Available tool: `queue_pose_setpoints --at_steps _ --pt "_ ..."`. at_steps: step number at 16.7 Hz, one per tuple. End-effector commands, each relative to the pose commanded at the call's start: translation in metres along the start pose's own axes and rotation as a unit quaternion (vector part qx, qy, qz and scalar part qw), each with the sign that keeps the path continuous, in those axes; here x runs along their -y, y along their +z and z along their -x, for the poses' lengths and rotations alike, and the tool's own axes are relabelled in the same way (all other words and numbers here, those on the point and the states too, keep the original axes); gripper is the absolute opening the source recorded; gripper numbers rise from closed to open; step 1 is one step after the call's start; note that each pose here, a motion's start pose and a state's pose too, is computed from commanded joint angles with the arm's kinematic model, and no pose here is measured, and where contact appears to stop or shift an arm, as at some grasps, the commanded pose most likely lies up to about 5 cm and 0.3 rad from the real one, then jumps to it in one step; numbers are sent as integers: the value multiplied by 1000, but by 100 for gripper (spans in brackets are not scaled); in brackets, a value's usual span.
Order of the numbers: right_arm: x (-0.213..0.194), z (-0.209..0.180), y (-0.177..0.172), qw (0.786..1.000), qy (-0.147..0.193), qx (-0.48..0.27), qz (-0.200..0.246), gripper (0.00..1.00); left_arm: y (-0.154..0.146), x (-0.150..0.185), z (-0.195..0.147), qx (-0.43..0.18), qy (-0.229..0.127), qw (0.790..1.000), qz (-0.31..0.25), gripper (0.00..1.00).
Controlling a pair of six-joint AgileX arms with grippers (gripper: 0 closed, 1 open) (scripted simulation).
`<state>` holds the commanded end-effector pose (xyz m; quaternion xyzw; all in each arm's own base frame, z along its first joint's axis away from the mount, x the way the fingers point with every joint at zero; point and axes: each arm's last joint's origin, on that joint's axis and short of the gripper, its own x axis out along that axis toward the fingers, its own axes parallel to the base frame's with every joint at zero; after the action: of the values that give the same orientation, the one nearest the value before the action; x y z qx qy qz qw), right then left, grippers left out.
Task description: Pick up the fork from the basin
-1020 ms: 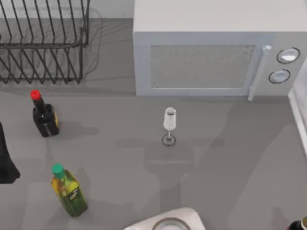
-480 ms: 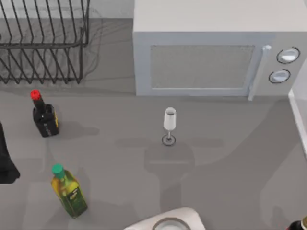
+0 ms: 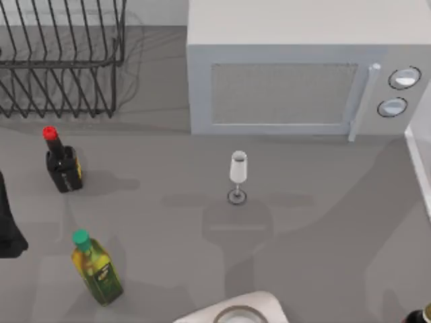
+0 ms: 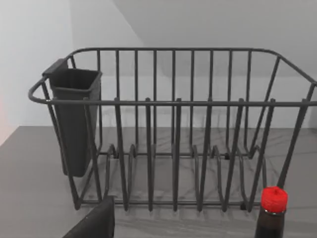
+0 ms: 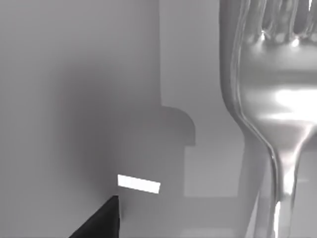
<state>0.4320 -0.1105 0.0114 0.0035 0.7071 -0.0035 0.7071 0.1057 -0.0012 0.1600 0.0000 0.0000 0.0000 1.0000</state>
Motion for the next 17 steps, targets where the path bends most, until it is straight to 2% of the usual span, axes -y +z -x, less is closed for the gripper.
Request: queue_pose_setpoints --at_steps 8,16,17 --pt "0 0 0 1000 0 0 0 2 0 0 0 0 0 1000 0 100" --pt "0 0 0 1000 0 0 0 0 0 0 0 0 0 1000 0 100" --pt "0 23 6 1000 0 24 -4 0 0 0 0 0 0 1000 0 100"
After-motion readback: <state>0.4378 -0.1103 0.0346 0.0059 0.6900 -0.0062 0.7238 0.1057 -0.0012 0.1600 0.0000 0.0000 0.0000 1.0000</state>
